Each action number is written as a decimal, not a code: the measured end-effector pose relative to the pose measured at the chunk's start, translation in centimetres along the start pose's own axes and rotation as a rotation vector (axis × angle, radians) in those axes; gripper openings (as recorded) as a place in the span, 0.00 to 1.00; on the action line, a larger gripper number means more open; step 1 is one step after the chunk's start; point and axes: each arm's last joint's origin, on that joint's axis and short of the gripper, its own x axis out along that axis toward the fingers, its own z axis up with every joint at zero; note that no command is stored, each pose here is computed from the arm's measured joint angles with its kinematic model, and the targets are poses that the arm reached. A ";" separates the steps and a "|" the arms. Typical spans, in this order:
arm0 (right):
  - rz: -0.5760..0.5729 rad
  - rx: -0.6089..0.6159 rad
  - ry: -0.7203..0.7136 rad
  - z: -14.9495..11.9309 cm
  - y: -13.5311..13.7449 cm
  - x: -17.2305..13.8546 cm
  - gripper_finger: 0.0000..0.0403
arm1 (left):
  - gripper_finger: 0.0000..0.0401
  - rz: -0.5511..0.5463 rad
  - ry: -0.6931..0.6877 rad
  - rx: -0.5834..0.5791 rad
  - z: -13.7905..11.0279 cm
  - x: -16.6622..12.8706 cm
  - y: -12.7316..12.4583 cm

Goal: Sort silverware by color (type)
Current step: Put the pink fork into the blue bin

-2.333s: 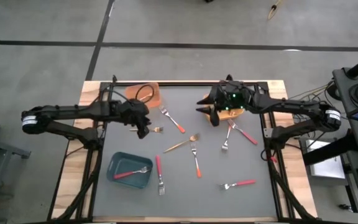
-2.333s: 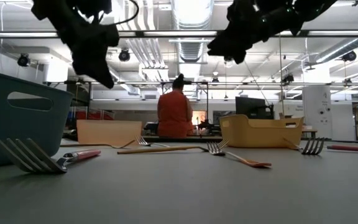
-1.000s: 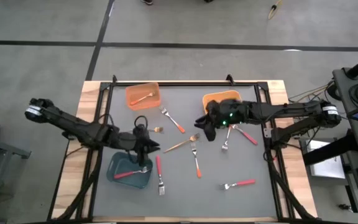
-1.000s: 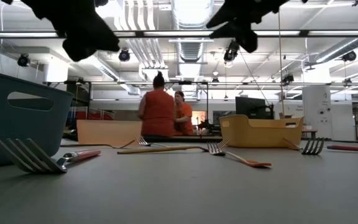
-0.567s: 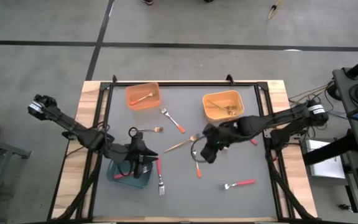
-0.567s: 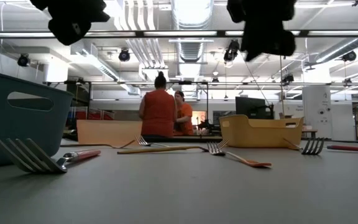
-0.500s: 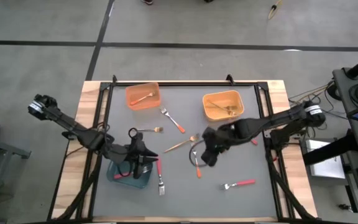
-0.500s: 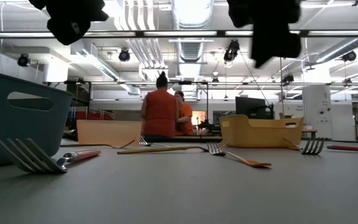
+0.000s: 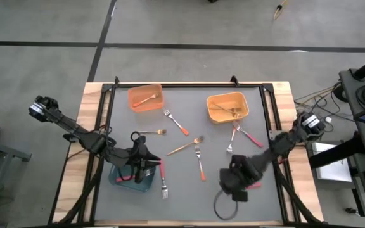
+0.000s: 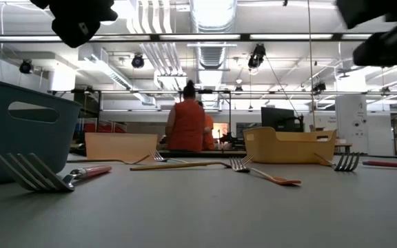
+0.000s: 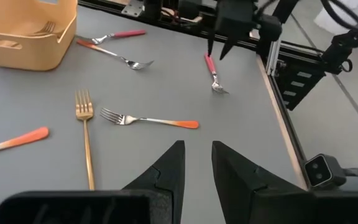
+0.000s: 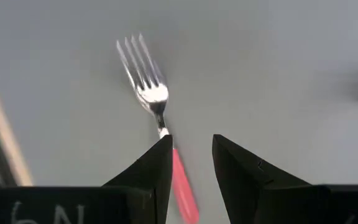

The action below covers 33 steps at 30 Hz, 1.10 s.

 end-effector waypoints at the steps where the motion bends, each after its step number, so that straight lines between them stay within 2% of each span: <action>1: -0.015 -0.019 0.001 -0.4 0.5 0.3 0.26 | 0.16 0.000 0.000 0.005 0.0 0.0 0.0; 5: -0.045 -0.015 0.008 -1.6 2.2 1.1 0.26 | 0.16 -0.001 0.000 0.013 0.0 0.0 0.0; 13: -0.085 0.133 0.046 -2.1 3.4 3.1 0.31 | 0.16 -0.003 -0.002 0.038 0.0 0.0 0.0; 23: -0.090 0.028 0.044 -1.7 3.8 4.5 0.43 | 0.16 -0.003 -0.002 0.039 0.0 0.0 0.0; 33: -0.145 -0.001 0.101 -1.3 4.0 7.4 0.40 | 0.16 -0.002 -0.002 0.039 0.0 0.0 0.0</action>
